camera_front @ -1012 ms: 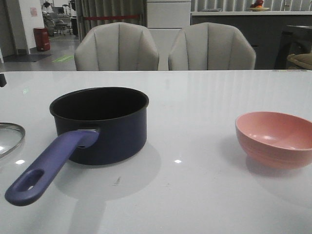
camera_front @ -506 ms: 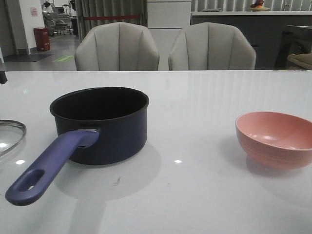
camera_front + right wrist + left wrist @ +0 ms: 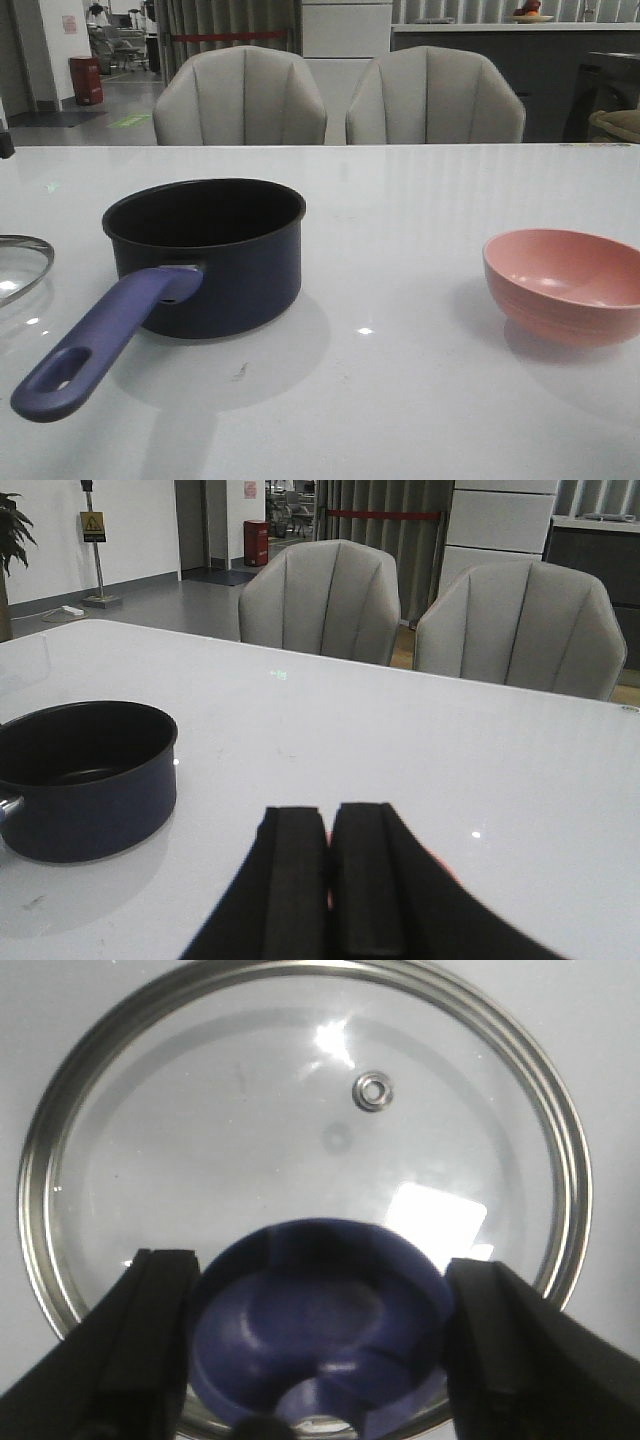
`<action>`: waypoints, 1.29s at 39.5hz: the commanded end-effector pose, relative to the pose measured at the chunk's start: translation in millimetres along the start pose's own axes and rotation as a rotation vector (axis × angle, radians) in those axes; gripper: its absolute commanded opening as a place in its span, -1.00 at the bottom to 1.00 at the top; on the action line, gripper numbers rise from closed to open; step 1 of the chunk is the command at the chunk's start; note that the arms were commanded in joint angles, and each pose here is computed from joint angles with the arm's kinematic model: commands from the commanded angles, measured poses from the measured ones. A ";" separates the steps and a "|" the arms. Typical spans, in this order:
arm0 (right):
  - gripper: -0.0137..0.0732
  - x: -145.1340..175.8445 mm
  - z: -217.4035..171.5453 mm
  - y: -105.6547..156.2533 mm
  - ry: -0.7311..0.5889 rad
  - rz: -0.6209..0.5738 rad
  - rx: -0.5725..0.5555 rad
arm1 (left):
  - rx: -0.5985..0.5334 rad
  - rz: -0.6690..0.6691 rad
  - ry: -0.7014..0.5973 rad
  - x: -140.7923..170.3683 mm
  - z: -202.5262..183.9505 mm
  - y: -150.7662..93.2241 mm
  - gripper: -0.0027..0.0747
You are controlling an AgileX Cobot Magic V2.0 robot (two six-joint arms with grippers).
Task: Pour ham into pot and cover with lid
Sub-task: 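Grasp the glass lid knob with the left gripper and lift, then carry the glass lid over the pot and lower it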
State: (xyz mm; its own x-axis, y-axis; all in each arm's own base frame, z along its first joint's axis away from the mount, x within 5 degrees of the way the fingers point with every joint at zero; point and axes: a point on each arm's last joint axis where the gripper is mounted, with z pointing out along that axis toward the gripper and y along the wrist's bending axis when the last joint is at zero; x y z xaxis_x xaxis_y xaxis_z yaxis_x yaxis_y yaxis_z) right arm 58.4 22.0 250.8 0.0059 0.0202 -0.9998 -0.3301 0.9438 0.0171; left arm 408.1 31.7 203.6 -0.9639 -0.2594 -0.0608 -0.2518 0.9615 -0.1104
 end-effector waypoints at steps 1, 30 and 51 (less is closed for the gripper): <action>-0.36 -14.6 -0.6 -2.2 -0.081 -0.004 0.026 | 0.023 0.029 -0.085 -1.1 -38.0 -4.2 -0.58; -0.36 -14.6 -0.6 -2.2 -0.081 -0.004 0.026 | 0.063 0.345 -0.302 25.8 -135.7 -96.7 -0.58; -0.36 -14.6 -0.6 -2.2 -0.081 -0.004 0.026 | 0.113 0.758 -0.282 84.4 -128.5 -198.6 -0.58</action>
State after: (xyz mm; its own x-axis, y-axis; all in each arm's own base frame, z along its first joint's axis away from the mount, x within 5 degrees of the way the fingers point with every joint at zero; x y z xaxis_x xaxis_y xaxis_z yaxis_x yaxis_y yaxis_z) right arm 58.4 22.0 250.8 0.0059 0.0202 -0.9998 -0.3301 0.9438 0.0171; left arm 378.6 -166.6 315.7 -0.8472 0.4124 -0.3349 0.4526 0.8904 -0.0485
